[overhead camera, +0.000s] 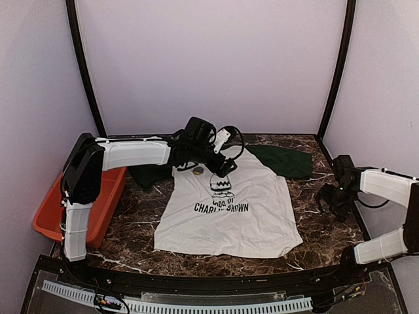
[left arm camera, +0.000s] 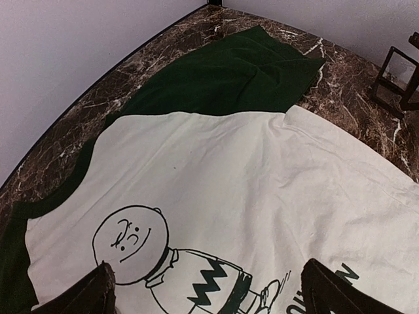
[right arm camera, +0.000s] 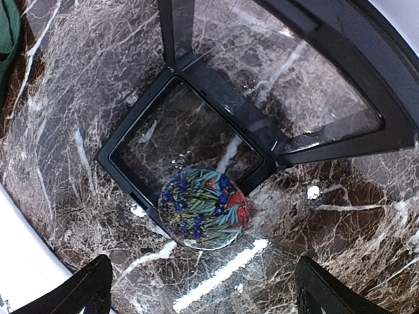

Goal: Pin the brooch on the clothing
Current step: Pick up the brooch from the brooch box.

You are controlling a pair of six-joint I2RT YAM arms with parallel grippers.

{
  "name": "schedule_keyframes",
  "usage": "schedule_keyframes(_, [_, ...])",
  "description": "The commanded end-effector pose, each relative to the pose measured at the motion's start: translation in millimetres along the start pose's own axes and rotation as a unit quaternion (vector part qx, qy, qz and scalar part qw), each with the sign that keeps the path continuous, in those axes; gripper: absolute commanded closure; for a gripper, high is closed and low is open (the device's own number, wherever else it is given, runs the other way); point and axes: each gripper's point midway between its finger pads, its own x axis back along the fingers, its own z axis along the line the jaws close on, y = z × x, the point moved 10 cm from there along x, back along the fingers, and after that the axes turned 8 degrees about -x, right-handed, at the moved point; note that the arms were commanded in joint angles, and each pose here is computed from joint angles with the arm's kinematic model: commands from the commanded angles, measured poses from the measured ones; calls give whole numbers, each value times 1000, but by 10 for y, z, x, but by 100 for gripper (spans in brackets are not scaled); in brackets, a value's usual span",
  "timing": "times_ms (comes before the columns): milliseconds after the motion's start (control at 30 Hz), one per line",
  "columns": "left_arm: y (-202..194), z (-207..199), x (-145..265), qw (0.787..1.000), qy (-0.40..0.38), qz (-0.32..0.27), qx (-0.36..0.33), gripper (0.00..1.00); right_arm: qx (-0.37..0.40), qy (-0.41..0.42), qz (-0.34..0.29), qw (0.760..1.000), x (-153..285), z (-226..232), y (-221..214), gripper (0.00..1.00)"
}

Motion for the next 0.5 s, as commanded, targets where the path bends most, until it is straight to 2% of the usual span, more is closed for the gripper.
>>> schedule_keyframes(0, [151, -14, 277, 999, 3, -49, 1, 1, -5, 15, -4, 1000, -27, 41, 44, 6])
schedule_keyframes(467, [137, -61, 237, 997, -23, -70, 18, 1, -27, -9, -20, 999, -83, 47, 103, 6])
